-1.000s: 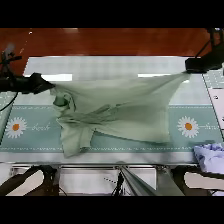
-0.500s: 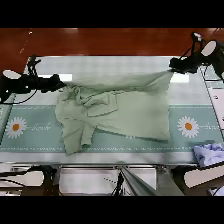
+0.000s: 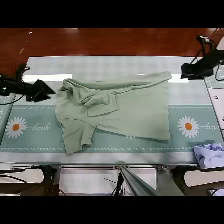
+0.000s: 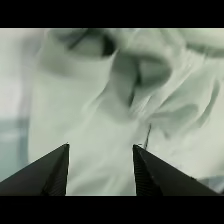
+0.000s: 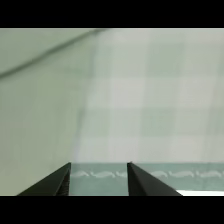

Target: Fold the shirts.

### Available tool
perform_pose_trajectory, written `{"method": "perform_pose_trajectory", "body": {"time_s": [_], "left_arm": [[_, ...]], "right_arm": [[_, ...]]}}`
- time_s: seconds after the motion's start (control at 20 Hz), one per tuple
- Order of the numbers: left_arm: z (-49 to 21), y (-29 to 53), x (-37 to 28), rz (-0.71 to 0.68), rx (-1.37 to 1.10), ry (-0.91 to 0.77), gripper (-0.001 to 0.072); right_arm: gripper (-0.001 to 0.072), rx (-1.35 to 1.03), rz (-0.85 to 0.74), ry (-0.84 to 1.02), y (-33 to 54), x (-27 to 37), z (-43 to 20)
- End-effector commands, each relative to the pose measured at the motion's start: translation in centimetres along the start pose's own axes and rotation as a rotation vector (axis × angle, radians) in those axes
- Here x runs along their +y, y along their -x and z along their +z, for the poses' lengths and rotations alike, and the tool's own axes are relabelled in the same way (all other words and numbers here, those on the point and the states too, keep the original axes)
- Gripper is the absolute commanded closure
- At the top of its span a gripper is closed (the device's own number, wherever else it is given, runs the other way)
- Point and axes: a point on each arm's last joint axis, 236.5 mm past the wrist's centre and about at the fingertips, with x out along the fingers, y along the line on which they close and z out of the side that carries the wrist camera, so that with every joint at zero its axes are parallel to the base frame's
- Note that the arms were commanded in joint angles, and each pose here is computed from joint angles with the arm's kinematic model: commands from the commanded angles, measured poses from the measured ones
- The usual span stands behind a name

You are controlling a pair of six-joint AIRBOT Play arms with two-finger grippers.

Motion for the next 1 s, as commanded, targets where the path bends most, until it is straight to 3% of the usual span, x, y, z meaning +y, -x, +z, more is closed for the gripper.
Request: {"method": "perform_pose_trajectory", "body": {"time_s": [0.0,0.2,0.25,0.3,0.75,0.8,0.85,0.9,0.95], "left_arm": [[-6.7,1.1,3.8,0.048,0.168,0.118,0.0241],[-11.4,-1.4,5.3,0.028,0.215,0.158,0.0230],[-11.5,-1.9,5.4,0.026,0.208,0.160,0.0176],[-11.2,-2.2,5.4,0.022,0.192,0.162,0.0171],[-8.5,-8.0,2.2,-0.044,0.143,0.150,0.0192],[-9.4,-9.0,1.8,-0.044,0.189,0.140,0.0249],[-10.2,-9.6,1.5,-0.049,0.228,0.118,0.0530],[-10.8,-9.9,1.3,-0.058,0.258,0.087,0.0682],[-11.1,-9.8,1.1,-0.067,0.269,0.065,0.0682]], "right_arm": [[0.0239,0.125,0.019,-0.056,1.0,-2.3,-4.9],[0.0226,0.151,0.234,-0.151,-1.3,0.4,-8.2],[0.0227,0.152,0.249,-0.154,-1.6,0.7,-8.6],[0.0227,0.156,0.250,-0.156,-1.9,0.8,-9.1],[0.0227,0.093,0.262,-0.153,-0.8,1.3,-8.3],[0.0226,0.091,0.238,-0.145,-0.7,0.8,-8.5],[0.0211,0.101,0.202,-0.137,-0.6,-0.1,-8.9],[0.0211,0.129,0.183,-0.142,-0.5,-0.9,-9.8],[0.0211,0.165,0.187,-0.164,-0.5,-1.4,-11.1]]}}
